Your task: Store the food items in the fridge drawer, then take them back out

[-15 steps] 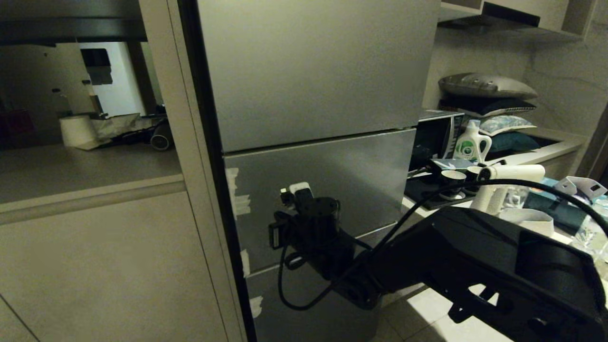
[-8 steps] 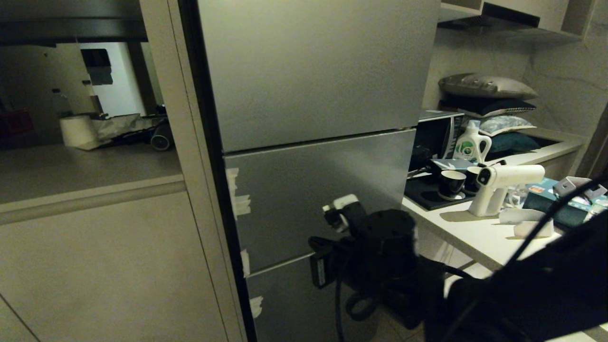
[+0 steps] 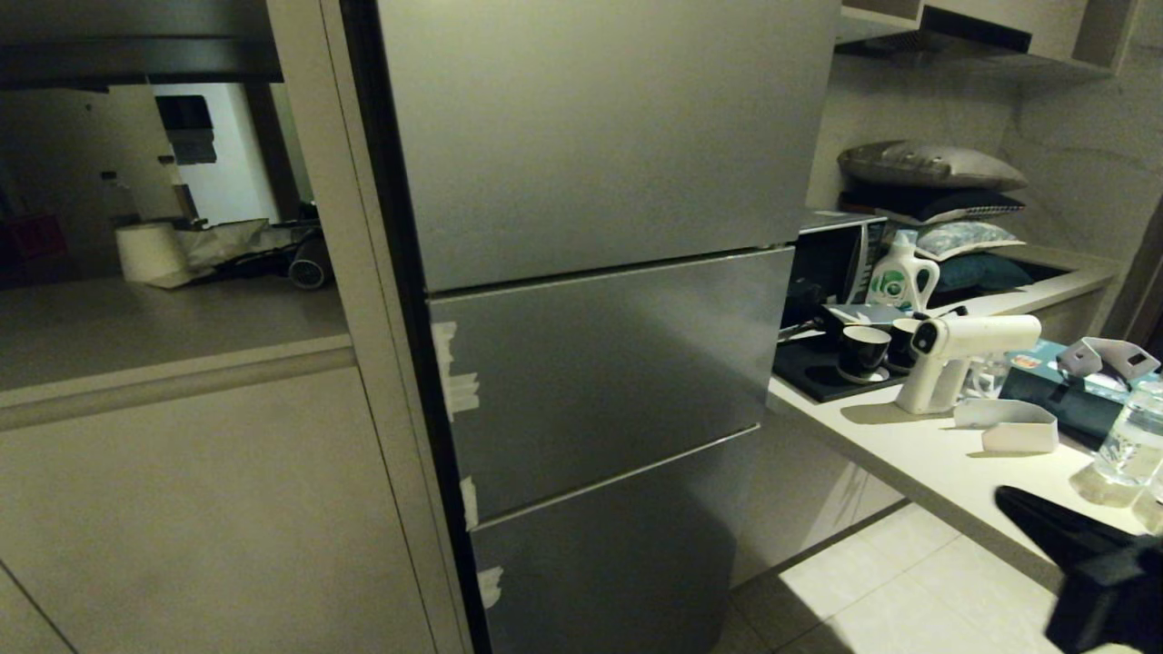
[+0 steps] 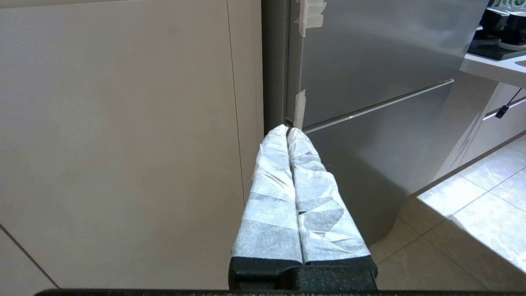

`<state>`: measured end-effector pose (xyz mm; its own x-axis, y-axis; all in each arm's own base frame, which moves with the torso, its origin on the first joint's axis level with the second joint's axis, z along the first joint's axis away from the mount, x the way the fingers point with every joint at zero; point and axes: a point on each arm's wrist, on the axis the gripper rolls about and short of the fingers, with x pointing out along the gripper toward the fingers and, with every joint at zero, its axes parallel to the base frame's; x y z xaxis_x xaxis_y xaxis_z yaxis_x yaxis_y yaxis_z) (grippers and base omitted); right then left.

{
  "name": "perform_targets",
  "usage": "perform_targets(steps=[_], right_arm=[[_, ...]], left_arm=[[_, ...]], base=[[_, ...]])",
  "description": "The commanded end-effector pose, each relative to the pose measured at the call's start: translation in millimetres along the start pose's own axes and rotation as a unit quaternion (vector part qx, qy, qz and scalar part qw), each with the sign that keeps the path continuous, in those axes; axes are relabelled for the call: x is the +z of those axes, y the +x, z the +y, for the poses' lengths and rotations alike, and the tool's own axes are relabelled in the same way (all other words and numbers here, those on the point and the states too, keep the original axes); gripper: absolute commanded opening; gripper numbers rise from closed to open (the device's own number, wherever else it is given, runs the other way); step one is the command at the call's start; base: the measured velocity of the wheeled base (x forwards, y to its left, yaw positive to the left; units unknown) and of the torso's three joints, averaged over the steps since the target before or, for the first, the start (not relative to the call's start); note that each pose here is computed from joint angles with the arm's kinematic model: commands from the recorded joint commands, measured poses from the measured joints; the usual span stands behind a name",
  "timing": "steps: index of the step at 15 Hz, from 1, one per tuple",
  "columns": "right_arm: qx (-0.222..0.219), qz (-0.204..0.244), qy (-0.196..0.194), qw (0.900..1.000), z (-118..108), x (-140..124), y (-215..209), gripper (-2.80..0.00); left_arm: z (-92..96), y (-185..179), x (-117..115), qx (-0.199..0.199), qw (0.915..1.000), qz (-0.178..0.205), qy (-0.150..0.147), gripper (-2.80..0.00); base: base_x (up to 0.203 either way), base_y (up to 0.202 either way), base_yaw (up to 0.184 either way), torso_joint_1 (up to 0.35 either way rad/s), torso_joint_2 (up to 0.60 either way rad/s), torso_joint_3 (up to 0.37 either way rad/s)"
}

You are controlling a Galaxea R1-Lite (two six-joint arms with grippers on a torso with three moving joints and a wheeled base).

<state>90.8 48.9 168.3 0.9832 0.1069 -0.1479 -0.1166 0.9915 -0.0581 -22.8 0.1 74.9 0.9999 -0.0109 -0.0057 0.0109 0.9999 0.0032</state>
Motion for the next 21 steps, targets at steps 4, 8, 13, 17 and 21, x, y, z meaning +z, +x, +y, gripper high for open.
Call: perform_targets(steps=[4, 8, 13, 17, 21], right_arm=[[-0.149, -0.073, -0.015, 0.986, -40, -72, -84, -2.80], [-0.084, -0.128, -0.026, 0.988, -31, -103, -104, -2.80], [-0.066, -0.096, 0.022, 0.993, -30, -111, -101, -2.80], [-0.065, -0.096, 0.024, 0.993, -30, -111, -101, -2.80], [-0.065, -0.097, 0.024, 0.993, -30, -111, -101, -2.80]], left_arm=[[0.0, 0, 0, 0.000, 1.0000, 0.001, 0.000, -2.80], [0.0, 0, 0, 0.000, 1.0000, 0.000, -0.002, -2.80], [0.0, 0, 0, 0.000, 1.0000, 0.000, -0.002, -2.80], [0.0, 0, 0, 0.000, 1.0000, 0.000, 0.001, -2.80], [0.0, -4, 17, -0.001, 0.9991, -0.041, -0.001, -2.80]], base=[[0.000, 0.000, 0.000, 0.000, 0.00, 0.000], [0.000, 0.000, 0.000, 0.000, 0.00, 0.000], [0.000, 0.000, 0.000, 0.000, 0.00, 0.000], [0.000, 0.000, 0.000, 0.000, 0.00, 0.000], [0.000, 0.000, 0.000, 0.000, 0.00, 0.000]])
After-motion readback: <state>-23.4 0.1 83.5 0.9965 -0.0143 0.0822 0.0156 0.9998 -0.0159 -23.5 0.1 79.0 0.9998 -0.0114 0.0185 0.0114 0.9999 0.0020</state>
